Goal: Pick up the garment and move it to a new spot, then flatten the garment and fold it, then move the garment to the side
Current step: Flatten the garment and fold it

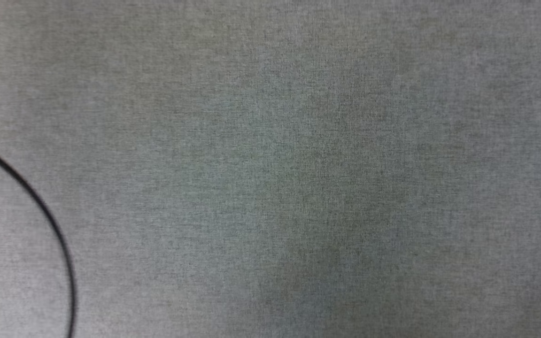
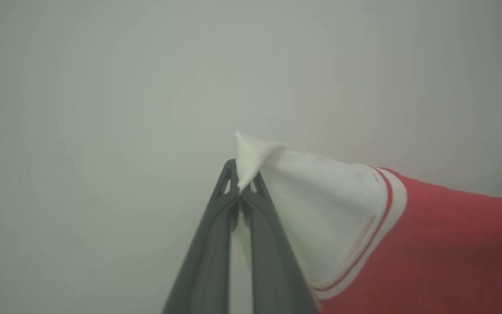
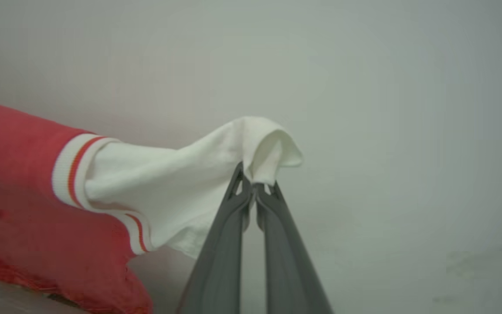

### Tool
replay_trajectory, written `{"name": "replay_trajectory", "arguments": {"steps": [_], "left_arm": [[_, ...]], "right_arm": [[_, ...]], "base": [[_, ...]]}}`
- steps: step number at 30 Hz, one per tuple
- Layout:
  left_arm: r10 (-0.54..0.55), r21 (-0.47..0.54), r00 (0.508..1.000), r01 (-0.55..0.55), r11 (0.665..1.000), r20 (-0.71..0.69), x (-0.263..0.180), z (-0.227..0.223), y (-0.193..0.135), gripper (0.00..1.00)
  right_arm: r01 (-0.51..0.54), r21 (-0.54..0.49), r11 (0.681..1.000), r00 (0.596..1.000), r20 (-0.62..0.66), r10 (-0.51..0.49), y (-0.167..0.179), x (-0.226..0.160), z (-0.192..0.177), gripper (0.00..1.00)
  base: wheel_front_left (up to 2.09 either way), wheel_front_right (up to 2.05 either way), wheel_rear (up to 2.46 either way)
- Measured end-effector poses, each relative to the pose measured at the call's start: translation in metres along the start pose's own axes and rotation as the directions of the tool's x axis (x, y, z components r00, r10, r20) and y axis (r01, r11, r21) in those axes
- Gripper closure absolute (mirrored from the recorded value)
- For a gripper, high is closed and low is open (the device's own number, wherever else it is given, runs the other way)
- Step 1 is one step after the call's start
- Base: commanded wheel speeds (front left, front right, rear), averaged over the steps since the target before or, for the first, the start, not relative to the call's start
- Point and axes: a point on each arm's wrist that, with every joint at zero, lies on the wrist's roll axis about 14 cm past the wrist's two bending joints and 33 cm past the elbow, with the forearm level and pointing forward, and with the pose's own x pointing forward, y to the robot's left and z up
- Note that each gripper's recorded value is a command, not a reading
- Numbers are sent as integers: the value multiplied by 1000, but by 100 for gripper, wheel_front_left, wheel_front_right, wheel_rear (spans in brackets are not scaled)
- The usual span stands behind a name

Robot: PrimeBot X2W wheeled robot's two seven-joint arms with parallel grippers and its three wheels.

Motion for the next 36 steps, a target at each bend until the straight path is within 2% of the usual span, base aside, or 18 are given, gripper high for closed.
{"name": "replay_trajectory", "arguments": {"steps": [7, 15, 18, 21, 25, 30, 36], "left_arm": [[-49, -34, 974, 43, 999, -223, -74, -75, -20, 100], [-94, -106, 910, 55, 993, -404, -187, -102, -44, 100], [-89, -120, 882, 37, 992, -463, -230, -101, -46, 100], [-111, -135, 833, 44, 990, -542, -277, -102, -57, 100], [-111, -119, 778, 47, 992, -618, -326, -95, -59, 100], [-88, -96, 727, 31, 995, -681, -373, -88, -54, 100], [-78, -113, 700, -4, 994, -710, -410, -80, -60, 100]], "right_arm": [[-83, 35, 996, 982, -165, 88, 33, -48, -63, 100], [-203, 52, 978, 918, -337, 208, 54, -147, -97, 100], [-243, 70, 967, 887, -387, 251, 60, -187, -101, 100], [-260, 87, 962, 869, -413, 273, 60, -220, -96, 100], [-317, 38, 948, 839, -455, 299, 58, -261, -93, 100], [-322, 0, 947, 825, -491, 280, 44, -298, -92, 100], [-316, 13, 949, 809, -518, 277, 40, -340, -93, 100]], "base": [[0, 0, 0], [0, 0, 0], [0, 0, 0], [0, 0, 0], [0, 0, 0], [0, 0, 0], [0, 0, 0]]}}
